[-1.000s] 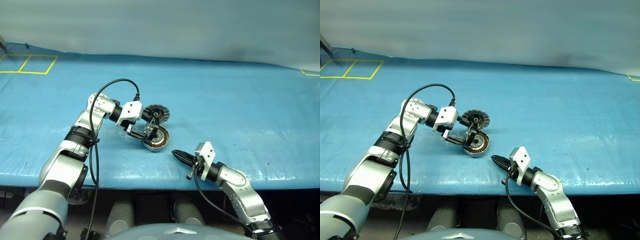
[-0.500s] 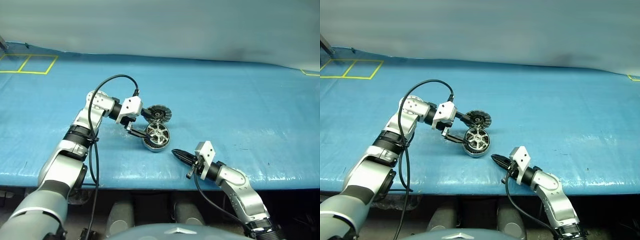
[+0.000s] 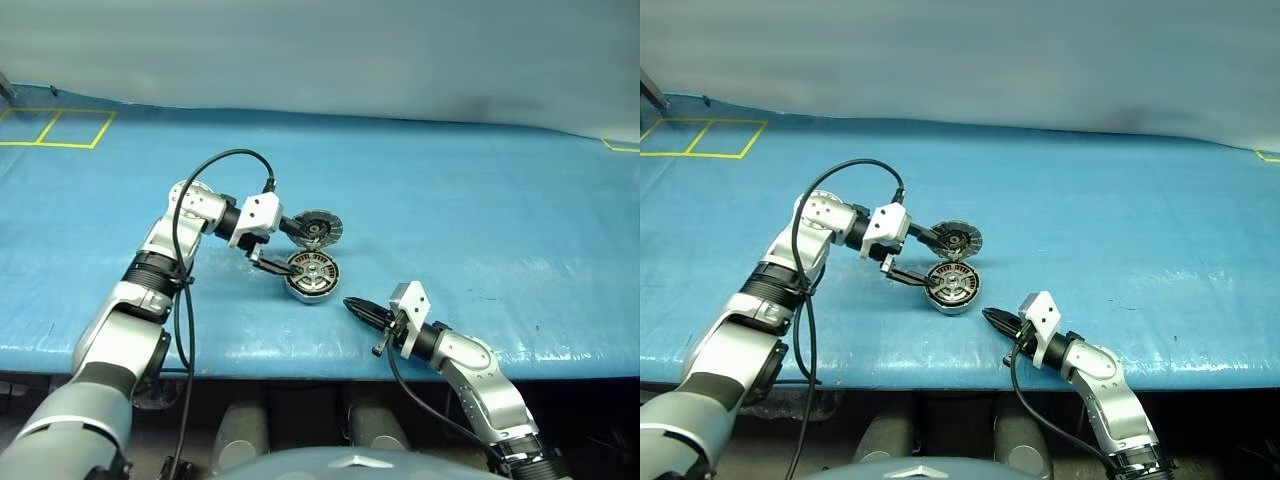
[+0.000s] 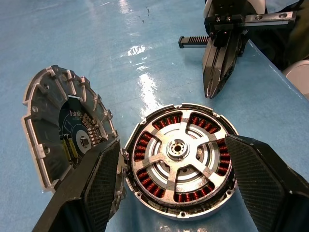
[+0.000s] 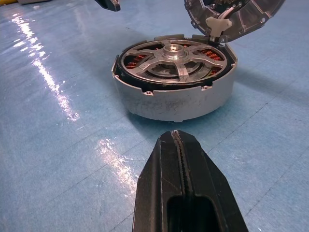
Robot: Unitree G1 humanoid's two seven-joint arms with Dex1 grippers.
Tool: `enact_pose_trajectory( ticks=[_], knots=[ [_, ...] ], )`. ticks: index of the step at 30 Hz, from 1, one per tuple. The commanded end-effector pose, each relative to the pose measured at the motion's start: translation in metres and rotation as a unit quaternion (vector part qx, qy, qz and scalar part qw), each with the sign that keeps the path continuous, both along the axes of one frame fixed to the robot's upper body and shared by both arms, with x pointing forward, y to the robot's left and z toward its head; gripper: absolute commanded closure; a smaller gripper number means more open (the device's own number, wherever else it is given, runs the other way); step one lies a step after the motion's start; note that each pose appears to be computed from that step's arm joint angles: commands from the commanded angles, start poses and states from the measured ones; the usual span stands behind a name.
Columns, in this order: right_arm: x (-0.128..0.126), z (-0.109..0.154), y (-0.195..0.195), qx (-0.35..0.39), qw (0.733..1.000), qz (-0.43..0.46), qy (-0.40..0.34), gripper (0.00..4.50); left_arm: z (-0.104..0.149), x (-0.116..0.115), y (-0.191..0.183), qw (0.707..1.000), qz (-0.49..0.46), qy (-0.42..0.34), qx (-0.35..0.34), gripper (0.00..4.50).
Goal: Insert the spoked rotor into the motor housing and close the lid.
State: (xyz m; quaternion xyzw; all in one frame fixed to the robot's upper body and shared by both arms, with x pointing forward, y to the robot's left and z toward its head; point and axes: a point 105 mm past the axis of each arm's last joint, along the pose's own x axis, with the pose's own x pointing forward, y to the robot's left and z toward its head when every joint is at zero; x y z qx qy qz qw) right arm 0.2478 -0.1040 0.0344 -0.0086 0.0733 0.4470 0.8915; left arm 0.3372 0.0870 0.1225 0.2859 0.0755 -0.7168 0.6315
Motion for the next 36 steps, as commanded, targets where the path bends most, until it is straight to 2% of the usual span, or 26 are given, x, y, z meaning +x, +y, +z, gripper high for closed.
enact_pose_trajectory(
  ticks=[1, 17, 25, 36],
  knots=[
    [0.003, 0.01, 0.0, 0.004, 1.0, 0.001, -0.023, 4.5, 0.009, -0.001, 0.002, 1.0, 0.003, -0.021, -0.016, 0.72],
    [0.014, 0.034, 0.006, -0.002, 0.998, 0.01, -0.057, 4.5, -0.016, -0.018, 0.012, 0.998, 0.051, -0.007, -0.045, 0.72],
    [0.025, 0.052, 0.031, -0.004, 0.994, 0.064, -0.084, 4.5, -0.021, -0.025, 0.017, 0.993, 0.088, -0.002, -0.077, 0.72],
    [0.038, 0.035, 0.058, -0.043, 0.991, 0.111, -0.062, 4.5, -0.023, -0.031, 0.031, 0.984, 0.143, -0.004, -0.102, 0.72]
  ],
)
